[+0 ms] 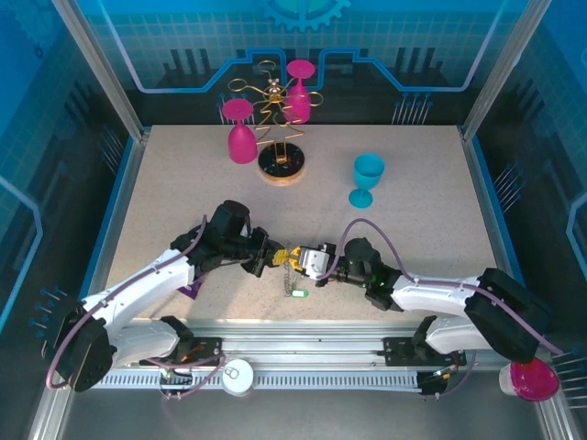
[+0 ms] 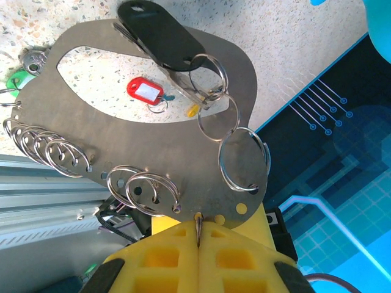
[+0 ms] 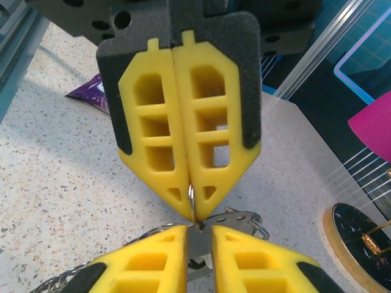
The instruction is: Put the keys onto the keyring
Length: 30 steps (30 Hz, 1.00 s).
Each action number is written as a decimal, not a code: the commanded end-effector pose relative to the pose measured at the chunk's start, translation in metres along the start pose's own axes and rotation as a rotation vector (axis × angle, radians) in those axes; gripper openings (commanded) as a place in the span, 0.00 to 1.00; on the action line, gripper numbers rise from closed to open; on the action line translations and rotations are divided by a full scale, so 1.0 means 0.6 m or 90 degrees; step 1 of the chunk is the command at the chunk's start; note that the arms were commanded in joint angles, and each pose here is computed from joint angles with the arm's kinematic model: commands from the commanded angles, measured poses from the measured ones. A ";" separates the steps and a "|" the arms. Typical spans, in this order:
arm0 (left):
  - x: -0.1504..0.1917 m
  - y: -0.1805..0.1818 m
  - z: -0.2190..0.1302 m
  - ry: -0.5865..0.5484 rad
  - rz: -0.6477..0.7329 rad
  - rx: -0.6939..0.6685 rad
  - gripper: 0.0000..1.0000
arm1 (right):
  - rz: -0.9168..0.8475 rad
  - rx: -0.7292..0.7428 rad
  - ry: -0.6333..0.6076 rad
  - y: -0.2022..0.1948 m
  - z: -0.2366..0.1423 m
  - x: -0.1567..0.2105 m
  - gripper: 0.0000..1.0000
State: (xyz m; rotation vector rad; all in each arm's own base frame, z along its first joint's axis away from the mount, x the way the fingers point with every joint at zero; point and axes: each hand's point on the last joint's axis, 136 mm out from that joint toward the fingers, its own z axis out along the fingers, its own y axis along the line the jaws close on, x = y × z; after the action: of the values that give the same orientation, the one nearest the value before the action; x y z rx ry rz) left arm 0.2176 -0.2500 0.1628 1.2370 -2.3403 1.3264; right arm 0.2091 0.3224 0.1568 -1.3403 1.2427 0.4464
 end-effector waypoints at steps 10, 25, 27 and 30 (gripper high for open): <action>0.013 0.000 -0.007 0.029 -0.011 0.009 0.00 | -0.037 0.008 -0.067 -0.011 0.016 -0.053 0.17; -0.032 0.008 -0.018 -0.058 0.022 0.066 0.61 | -0.001 -0.018 -0.030 0.003 0.006 -0.035 0.00; -0.044 0.007 -0.028 -0.090 0.053 0.066 0.68 | 0.013 -0.025 -0.016 0.005 0.004 -0.029 0.00; -0.066 0.004 -0.057 -0.163 0.143 0.053 0.72 | 0.037 -0.036 0.006 0.008 0.002 -0.020 0.00</action>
State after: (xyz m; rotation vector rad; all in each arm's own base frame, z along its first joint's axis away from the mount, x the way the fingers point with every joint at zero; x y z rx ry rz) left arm 0.2262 -0.2217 0.1574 1.3065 -2.4645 1.4454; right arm 0.2007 0.3268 0.1503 -1.3830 1.2728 0.4843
